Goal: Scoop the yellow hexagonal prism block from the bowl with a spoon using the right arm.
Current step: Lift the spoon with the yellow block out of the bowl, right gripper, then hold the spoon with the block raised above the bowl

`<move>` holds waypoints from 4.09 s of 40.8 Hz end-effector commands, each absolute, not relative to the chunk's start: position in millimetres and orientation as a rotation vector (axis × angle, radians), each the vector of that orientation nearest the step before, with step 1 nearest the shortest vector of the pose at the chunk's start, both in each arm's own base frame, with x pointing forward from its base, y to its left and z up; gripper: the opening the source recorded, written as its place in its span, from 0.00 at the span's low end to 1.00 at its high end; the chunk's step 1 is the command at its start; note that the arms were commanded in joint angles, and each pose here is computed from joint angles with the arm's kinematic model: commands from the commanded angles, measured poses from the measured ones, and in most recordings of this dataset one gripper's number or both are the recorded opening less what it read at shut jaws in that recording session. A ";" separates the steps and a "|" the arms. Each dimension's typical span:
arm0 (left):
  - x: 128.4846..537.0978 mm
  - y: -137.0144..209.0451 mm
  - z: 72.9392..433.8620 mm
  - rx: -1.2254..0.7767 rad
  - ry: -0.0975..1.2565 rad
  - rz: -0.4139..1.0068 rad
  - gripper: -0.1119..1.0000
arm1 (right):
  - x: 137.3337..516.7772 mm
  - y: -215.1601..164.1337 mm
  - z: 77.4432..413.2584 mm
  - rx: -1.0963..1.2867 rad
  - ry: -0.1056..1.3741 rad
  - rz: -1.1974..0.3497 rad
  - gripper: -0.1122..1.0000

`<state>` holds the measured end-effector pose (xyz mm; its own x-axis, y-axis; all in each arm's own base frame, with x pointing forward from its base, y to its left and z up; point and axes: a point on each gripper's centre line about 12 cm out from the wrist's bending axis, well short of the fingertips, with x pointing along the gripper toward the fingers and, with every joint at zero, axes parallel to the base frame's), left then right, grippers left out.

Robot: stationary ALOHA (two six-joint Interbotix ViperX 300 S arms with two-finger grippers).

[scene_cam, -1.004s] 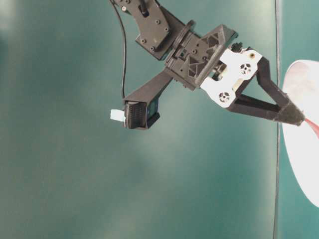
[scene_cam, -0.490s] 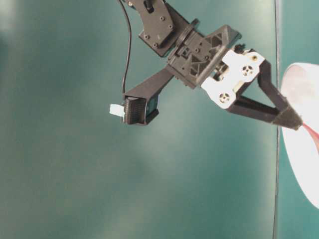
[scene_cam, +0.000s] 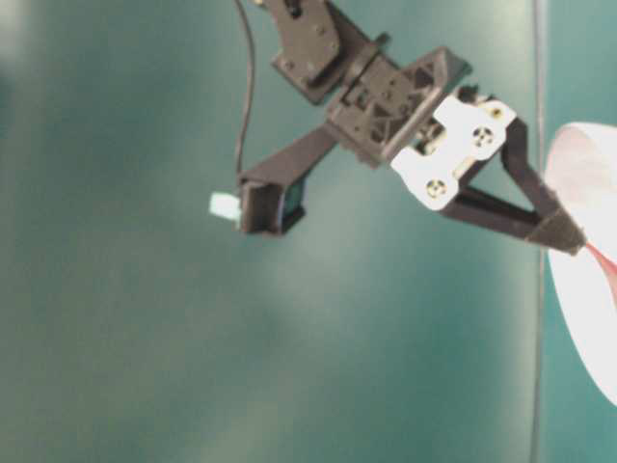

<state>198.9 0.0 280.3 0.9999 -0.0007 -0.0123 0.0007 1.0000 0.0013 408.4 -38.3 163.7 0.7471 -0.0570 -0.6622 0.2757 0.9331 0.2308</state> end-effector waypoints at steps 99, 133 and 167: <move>201.2 0.3 292.3 -0.002 -0.018 0.000 0.14 | 326.6 -25.5 276.2 0.207 0.233 -0.123 0.32; 201.3 0.3 292.9 0.001 -0.020 0.000 0.14 | 326.5 -24.5 274.2 0.219 0.269 -0.120 0.32; 201.3 0.3 292.7 0.003 -0.018 0.000 0.14 | 325.9 -24.3 272.3 0.206 0.279 -0.118 0.32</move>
<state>198.7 0.3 280.4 0.9999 0.0005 -0.0123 -0.0005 1.0000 -0.0003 324.2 -24.2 255.3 0.9390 -0.0852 -0.3331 0.1542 0.9703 0.1864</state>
